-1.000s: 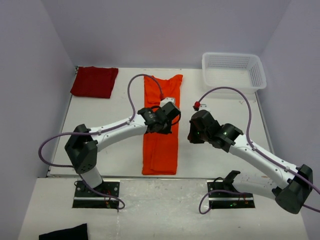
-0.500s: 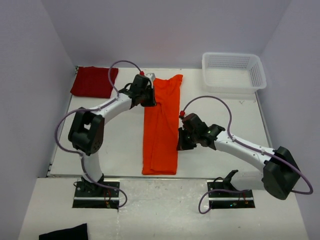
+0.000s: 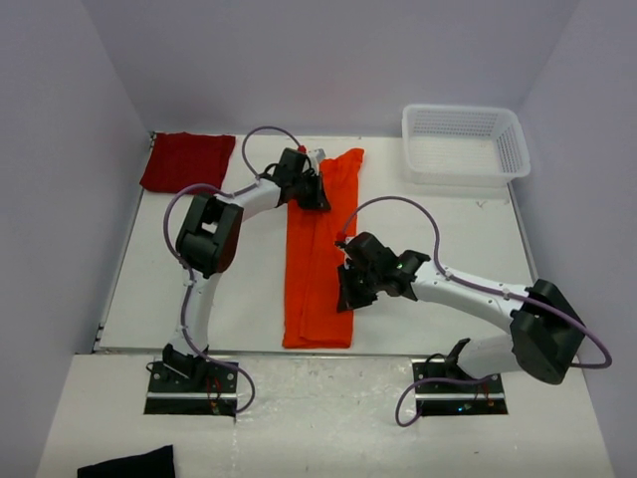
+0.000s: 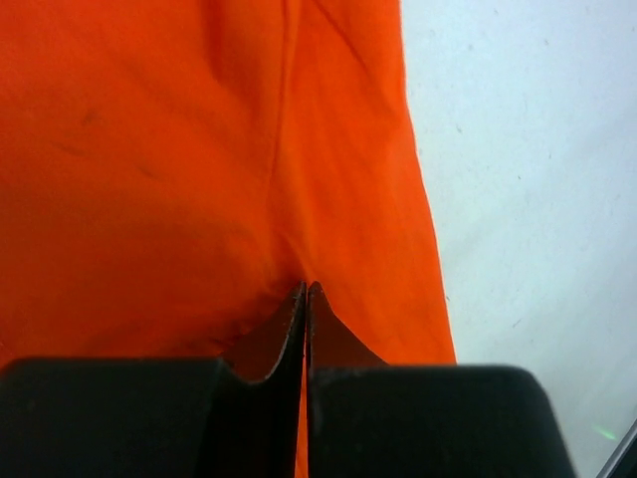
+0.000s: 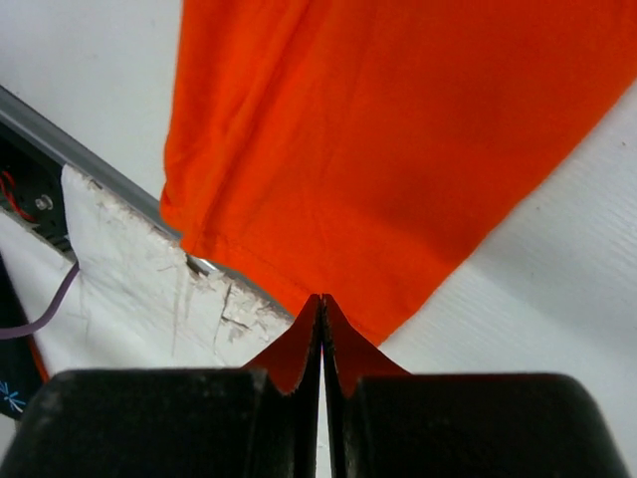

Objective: Fold and stack the t-shirts
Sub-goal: Rotate the tshirt 90 degrees

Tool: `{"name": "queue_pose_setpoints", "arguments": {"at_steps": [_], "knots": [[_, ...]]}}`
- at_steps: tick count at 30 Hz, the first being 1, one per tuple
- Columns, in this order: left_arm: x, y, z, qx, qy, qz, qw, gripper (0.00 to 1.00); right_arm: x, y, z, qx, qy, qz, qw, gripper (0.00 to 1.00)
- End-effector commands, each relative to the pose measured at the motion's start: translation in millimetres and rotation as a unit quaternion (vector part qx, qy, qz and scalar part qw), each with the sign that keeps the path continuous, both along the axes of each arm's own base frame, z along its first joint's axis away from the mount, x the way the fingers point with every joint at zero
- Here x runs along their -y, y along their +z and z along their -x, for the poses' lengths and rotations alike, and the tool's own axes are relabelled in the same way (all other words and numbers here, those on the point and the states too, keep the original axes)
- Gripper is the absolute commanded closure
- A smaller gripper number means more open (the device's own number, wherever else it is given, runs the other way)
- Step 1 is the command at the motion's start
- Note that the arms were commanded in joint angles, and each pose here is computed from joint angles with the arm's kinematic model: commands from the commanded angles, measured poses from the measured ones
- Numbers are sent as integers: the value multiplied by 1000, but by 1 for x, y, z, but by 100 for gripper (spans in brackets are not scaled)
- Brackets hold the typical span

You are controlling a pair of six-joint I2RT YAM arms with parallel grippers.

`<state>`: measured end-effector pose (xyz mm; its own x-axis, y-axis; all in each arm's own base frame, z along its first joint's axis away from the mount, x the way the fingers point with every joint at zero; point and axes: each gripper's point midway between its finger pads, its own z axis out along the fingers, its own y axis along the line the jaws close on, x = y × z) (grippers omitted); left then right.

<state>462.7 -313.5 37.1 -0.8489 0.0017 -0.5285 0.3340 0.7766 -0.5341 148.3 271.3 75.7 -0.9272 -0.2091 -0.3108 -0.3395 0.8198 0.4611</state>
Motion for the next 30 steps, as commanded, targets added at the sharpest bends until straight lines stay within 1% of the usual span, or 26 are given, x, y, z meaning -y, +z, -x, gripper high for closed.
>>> {"name": "queue_pose_setpoints", "arguments": {"at_steps": [1, 2, 3, 4, 5, 6, 7, 8, 10, 11, 12, 15, 17, 18, 19, 20, 21, 22, 23, 24, 25, 26, 27, 28, 29, 30], "knots": [[-4, 2, -30, 18, -6, 28, 999, 100, -16, 21, -3, 27, 23, -13, 999, 99], [-9, -12, -33, 7, -3, 27, 1000, 100, -16, 19, -4, 26, 26, -2, 999, 94], [-10, -13, -37, 6, -3, 30, 1000, 100, -16, 17, -4, 25, 29, 6, 999, 89], [-13, -10, -47, 11, 0, 36, 999, 100, -14, 14, -5, 30, 28, 19, 999, 81], [-16, -22, -49, 0, 3, 33, 999, 100, -13, 13, -6, 31, 29, 29, 999, 77], [-17, -23, -53, 0, 2, 36, 999, 100, -11, 8, -7, 28, 27, 40, 998, 74], [-19, -17, -63, 8, 5, 42, 999, 100, -11, 7, -8, 30, 26, 44, 998, 68], [-20, -26, -65, 0, 5, 42, 999, 100, -10, 7, -10, 31, 21, 48, 998, 66], [-21, -17, -78, 12, 6, 51, 999, 100, -12, 7, -9, 31, 23, 46, 998, 60], [-23, -24, -79, 3, 5, 51, 999, 100, -12, 8, -8, 31, 24, 47, 998, 59], [-20, -15, -86, 14, 2, 58, 998, 100, -12, 9, -8, 33, 25, 48, 998, 58], [-19, -6, -90, 22, -5, 71, 997, 100, -9, 10, -11, 40, 22, 60, 997, 56], [-16, 11, -89, 32, -12, 82, 996, 100, -6, 12, -14, 48, 14, 66, 997, 57], [-17, 12, -85, 26, -10, 85, 996, 100, -5, 12, -14, 48, 10, 66, 997, 56], [-15, 33, -86, 44, -11, 95, 994, 97, -3, 13, -14, 51, 8, 66, 997, 56], [-15, 41, -83, 48, -11, 98, 994, 96, -1, 12, -14, 49, 5, 74, 996, 56], [-15, 60, -74, 57, -14, 108, 992, 92, 3, 9, -18, 53, -7, 87, 995, 56], [-15, 65, -67, 54, -11, 108, 993, 90, 7, 7, -19, 56, -11, 97, 994, 56], [-17, 75, -64, 66, -5, 108, 992, 89, 14, 1, -19, 51, -18, 120, 991, 55], [-20, 66, -51, 53, 0, 100, 994, 87, 19, -4, -21, 54, -24, 135, 989, 55], [-20, 95, -45, 75, 3, 105, 992, 85, 25, -7, -25, 62, -32, 153, 986, 55], [-22, 102, -39, 79, 9, 101, 992, 84, 31, -15, -24, 56, -32, 172, 983, 55], [-28, 93, -28, 68, 22, 86, 994, 83, 32, -19, -23, 54, -32, 177, 982, 55], [-29, 122, -19, 90, 27, 90, 992, 81, 36, -25, -21, 52, -29, 184, 981, 55], [-35, 127, -14, 96, 42, 80, 991, 80, 36, -27, -22, 55, -31, 185, 981, 55], [-37, 141, 3, 103, 45, 77, 991, 79, 39, -31, -19, 52, -30, 188, 980, 55]]}}
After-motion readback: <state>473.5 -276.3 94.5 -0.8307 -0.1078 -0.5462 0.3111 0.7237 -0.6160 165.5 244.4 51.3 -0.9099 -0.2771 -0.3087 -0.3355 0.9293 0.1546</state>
